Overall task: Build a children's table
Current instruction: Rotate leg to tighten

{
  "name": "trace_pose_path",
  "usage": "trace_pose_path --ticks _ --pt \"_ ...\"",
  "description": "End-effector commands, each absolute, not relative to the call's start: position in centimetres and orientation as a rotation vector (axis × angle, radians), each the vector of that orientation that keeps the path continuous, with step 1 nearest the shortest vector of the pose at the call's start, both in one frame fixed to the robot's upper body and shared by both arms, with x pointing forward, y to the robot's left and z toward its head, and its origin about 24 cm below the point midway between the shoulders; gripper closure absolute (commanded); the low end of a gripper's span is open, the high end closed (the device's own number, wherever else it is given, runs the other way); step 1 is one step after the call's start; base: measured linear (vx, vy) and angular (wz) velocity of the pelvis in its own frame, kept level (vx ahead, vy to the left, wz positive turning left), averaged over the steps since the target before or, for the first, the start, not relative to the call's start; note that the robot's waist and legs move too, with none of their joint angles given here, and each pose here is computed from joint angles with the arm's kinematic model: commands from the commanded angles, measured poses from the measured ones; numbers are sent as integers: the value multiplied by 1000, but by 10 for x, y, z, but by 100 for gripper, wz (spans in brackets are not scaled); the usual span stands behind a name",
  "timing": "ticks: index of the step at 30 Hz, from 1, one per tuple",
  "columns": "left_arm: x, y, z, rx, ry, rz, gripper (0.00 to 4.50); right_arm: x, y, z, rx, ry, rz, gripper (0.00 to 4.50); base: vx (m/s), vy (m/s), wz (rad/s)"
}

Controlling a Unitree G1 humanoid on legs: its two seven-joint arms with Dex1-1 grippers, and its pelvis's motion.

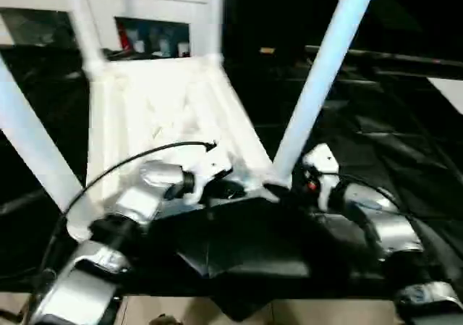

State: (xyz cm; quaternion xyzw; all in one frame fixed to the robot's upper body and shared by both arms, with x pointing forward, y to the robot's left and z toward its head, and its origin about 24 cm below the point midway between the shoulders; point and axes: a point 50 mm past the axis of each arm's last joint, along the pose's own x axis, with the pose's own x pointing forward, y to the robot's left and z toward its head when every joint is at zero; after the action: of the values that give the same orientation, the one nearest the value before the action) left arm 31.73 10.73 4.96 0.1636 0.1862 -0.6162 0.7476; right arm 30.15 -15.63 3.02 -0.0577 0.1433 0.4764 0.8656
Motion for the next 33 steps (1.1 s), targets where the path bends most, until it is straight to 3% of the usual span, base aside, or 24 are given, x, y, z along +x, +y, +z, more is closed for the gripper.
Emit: trace_pose_path --ticks 1,10,11,21,25,28,31,33 --pt "310 100 52 329 383 -1456 450 295 -152 29 -132 317 1093 84 0 0 0" --pt "308 121 57 338 415 -1485 450 297 -159 36 -106 316 1123 84 0 0 0" --pt "309 122 58 337 411 -1480 450 296 -157 36 -96 317 1133 107 0 0 0" --pt "309 117 55 319 382 -1443 450 290 -146 27 -46 320 1117 169 0 0 0" --pt "322 102 47 344 371 -1256 450 298 -139 8 -45 351 866 177 0 0 0" --pt "327 78 45 338 350 -1170 450 310 -133 -1 5 357 579 179 0 0 0" --pt "329 66 43 338 350 -1138 450 314 -126 -3 39 379 493 179 0 0 0" --pt "328 48 42 335 350 -1121 450 317 -111 -5 53 392 450 179 0 0 0"
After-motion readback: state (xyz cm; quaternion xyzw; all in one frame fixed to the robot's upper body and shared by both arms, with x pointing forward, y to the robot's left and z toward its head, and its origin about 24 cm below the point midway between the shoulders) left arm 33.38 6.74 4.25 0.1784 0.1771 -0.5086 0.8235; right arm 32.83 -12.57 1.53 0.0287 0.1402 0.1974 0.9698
